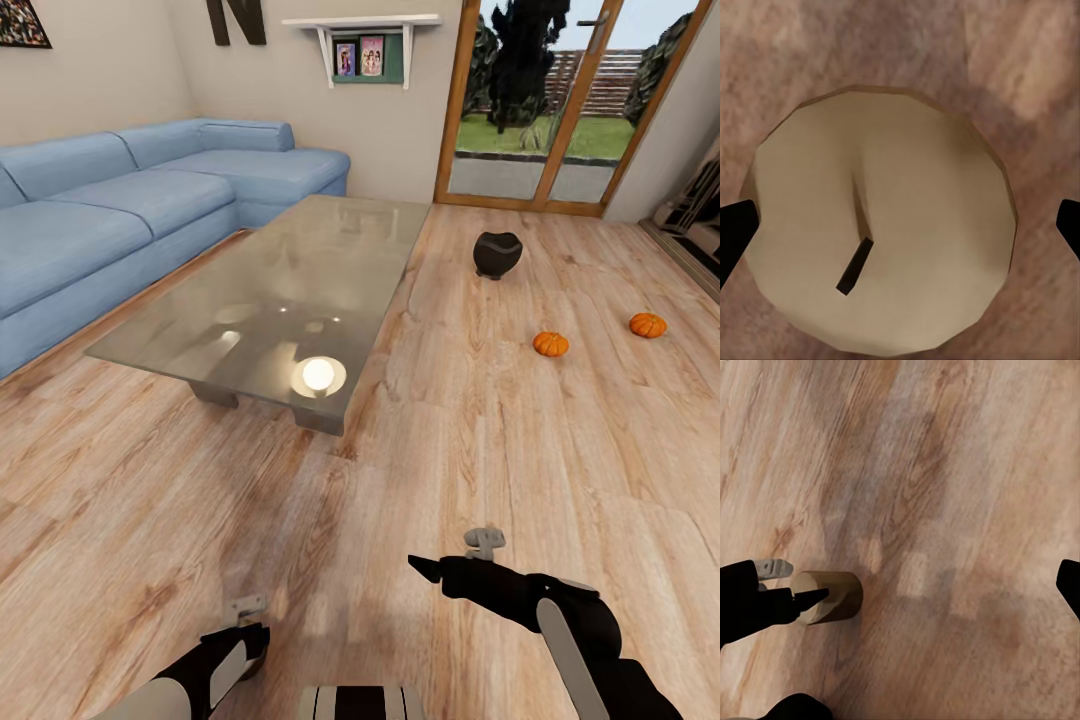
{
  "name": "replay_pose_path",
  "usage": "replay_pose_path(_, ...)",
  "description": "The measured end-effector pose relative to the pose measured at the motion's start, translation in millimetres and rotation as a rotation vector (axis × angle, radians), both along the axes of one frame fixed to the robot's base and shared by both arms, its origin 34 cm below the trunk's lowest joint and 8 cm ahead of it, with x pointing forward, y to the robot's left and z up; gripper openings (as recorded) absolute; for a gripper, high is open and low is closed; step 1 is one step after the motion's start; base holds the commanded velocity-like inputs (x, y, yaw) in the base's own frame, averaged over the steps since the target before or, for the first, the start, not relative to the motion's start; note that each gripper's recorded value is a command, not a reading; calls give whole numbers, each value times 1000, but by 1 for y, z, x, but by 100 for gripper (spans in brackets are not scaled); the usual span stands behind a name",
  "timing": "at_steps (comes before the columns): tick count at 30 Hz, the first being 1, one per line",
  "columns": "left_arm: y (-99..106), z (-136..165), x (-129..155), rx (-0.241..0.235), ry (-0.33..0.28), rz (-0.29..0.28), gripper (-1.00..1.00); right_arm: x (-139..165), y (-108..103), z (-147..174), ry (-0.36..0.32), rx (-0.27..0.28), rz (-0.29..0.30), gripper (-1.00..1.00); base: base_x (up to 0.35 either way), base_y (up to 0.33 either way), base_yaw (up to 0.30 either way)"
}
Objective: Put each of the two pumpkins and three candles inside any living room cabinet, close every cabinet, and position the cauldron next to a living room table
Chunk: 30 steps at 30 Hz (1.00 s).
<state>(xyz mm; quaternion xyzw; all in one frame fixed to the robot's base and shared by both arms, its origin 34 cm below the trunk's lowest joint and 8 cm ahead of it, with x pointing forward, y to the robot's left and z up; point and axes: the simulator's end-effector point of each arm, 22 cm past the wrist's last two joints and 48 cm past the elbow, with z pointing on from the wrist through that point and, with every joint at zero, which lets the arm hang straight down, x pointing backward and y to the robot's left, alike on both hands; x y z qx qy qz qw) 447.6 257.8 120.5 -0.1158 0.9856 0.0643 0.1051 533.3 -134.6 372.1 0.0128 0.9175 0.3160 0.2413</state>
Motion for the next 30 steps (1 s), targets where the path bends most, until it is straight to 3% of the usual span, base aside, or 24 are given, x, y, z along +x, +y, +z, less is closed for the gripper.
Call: replay_pose_path(30, 9, -3, -3, 37, -1, 30, 100, -1, 0, -6, 12, 1, -1, 100, 0, 0, 0)
